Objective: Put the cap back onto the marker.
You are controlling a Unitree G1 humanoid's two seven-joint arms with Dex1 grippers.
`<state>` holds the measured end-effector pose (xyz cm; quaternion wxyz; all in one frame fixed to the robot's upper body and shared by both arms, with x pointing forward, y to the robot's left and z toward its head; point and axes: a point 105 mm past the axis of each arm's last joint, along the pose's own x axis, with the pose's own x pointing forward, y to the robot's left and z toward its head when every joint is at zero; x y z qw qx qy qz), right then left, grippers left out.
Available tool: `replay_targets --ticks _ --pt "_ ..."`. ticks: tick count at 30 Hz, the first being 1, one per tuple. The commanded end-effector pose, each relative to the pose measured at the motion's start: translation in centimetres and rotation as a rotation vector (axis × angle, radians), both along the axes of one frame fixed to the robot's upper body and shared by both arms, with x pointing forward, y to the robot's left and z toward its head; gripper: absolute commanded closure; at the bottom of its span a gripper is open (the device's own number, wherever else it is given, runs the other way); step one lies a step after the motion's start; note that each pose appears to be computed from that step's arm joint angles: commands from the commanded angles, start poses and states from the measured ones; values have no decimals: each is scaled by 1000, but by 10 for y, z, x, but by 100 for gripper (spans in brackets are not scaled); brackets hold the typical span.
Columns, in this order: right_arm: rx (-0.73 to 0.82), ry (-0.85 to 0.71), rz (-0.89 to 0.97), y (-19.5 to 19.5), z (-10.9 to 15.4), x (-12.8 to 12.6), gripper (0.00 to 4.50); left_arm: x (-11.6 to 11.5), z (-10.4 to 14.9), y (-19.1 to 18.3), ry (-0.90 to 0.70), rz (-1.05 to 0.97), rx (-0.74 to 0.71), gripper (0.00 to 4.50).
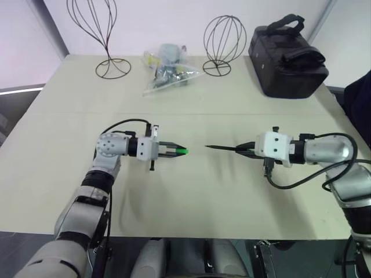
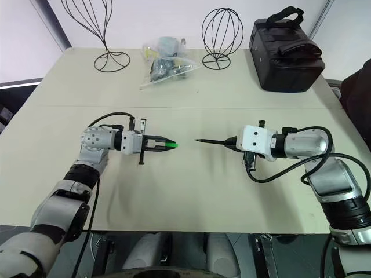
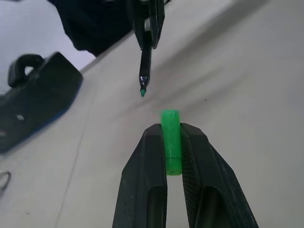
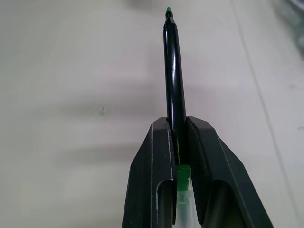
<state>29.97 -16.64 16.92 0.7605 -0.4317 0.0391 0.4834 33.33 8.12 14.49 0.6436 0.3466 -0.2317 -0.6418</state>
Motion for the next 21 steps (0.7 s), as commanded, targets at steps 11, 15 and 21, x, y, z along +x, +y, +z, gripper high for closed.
replay_targets --ticks 11,15,21 --pt "3 -82 -4 8 25 -3 444 7 7 -11 -93 18 -17 450" --pt "0 -79 5 11 25 -4 444 8 7 -12 -100 31 -32 450" --pt "4 -77 12 14 26 -4 444 12 9 -18 -115 51 -45 450"
